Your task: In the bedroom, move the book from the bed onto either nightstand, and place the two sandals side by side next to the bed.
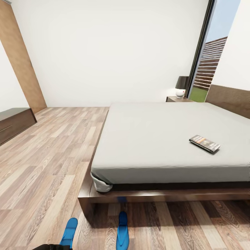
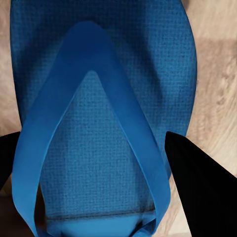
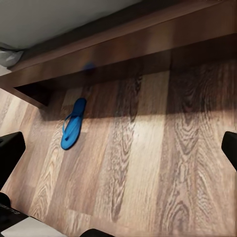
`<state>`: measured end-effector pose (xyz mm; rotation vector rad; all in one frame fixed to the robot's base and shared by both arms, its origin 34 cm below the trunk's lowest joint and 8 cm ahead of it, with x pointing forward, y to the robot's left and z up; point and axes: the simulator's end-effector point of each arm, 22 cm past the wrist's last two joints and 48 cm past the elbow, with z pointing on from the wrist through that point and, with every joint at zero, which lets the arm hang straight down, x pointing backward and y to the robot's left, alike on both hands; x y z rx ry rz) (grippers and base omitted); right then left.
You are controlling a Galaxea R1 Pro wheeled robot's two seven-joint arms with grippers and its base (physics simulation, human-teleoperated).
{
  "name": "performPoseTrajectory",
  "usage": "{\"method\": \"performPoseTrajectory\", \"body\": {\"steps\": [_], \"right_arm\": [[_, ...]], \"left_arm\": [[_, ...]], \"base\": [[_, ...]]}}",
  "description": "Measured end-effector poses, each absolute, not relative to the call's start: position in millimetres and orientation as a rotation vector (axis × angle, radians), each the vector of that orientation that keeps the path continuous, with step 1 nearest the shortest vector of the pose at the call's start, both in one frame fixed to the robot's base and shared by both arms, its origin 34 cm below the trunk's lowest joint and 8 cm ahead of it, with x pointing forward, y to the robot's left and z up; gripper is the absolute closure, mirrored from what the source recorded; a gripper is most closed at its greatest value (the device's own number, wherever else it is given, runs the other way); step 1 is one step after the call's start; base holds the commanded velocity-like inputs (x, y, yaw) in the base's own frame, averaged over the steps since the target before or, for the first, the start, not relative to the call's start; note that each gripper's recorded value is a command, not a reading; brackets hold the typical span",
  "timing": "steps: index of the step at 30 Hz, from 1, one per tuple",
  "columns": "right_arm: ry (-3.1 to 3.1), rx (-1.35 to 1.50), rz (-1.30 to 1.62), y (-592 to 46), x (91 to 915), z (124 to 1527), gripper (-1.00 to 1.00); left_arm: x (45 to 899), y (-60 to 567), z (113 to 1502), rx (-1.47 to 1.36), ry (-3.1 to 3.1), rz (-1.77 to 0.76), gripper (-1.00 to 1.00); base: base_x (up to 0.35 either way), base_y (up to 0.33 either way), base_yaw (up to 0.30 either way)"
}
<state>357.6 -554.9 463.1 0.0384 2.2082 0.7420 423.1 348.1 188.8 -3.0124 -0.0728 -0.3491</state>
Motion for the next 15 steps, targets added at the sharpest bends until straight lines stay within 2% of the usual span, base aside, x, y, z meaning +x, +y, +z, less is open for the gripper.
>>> {"method": "performPoseTrajectory", "body": {"steps": [15], "right_arm": [[2.208, 0.039, 0.742, -554.9, 357.6, 463.1, -1.00]], "left_arm": [[423.1, 348.1, 188.8, -3.012, -0.072, -0.349, 1.00]], "base": [[0.000, -0.011, 0.000]]}}
